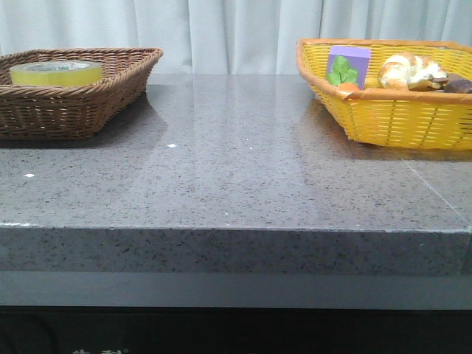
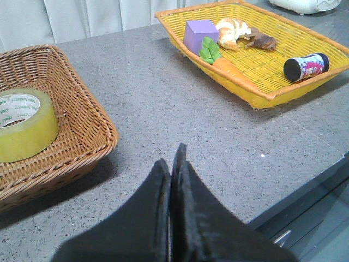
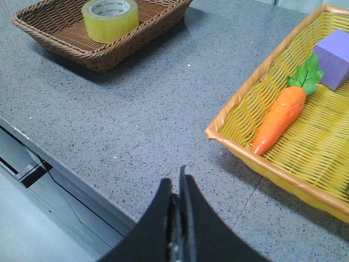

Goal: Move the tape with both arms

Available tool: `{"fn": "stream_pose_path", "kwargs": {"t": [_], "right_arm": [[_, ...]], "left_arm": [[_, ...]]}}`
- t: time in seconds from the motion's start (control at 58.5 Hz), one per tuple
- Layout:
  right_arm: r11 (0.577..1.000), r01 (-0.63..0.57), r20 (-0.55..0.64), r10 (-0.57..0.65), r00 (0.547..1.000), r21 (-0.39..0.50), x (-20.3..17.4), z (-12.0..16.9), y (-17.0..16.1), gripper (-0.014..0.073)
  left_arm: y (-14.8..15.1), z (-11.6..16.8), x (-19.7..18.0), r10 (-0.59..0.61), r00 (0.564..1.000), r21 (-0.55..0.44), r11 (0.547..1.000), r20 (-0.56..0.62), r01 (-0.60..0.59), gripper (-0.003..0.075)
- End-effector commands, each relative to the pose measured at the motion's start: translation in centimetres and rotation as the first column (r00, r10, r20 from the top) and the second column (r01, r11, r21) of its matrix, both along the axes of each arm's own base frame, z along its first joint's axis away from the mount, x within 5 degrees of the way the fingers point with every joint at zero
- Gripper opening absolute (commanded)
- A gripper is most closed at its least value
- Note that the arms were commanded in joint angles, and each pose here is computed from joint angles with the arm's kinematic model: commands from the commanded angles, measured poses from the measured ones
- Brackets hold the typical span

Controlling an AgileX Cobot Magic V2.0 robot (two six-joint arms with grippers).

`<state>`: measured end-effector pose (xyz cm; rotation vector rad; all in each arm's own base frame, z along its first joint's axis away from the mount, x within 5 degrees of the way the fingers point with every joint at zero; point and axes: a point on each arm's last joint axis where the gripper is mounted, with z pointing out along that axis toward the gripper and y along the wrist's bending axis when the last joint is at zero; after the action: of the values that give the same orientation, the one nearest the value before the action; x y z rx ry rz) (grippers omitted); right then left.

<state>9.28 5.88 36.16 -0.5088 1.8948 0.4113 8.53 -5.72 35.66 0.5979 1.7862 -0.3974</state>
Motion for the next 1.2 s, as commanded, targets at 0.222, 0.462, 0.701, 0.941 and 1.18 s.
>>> {"fn": "stream_pose_path", "kwargs": {"t": [0.222, 0.462, 0.701, 0.941, 1.18], "right_arm": [[0.999, 0.003, 0.079, -0.007, 0.997, 0.052, 0.1, 1.4, 0.0, -0.0115], [0.999, 0.003, 0.079, -0.007, 0.997, 0.052, 0.1, 1.4, 0.0, -0.0115], [0.999, 0.003, 0.080, -0.007, 0.997, 0.053, 0.1, 1.4, 0.0, -0.0115], [0.999, 0.003, 0.080, -0.007, 0.997, 0.053, 0.1, 1.4, 0.0, -0.0115], [0.999, 0.003, 0.080, -0.007, 0.997, 0.053, 0.1, 1.4, 0.0, -0.0115]], "left_arm": [[0.0, 1.6, 0.0, 0.011, 0.996, -0.072, 0.997, 0.083, -0.005, -0.0020], [0.6, 0.8, -0.9, 0.027, 0.995, -0.082, 0.996, 0.100, -0.019, -0.0020], [3.2, -2.8, -2.9, 0.222, 0.945, -0.122, 0.973, 0.240, -0.198, -0.0020], [3.9, -7.4, -3.1, 0.320, 0.916, -0.132, 0.946, 0.244, -0.296, -0.0020], [4.2, -10.2, -2.8, 0.376, 0.888, -0.235, 0.918, 0.266, -0.318, -0.0020]]}}
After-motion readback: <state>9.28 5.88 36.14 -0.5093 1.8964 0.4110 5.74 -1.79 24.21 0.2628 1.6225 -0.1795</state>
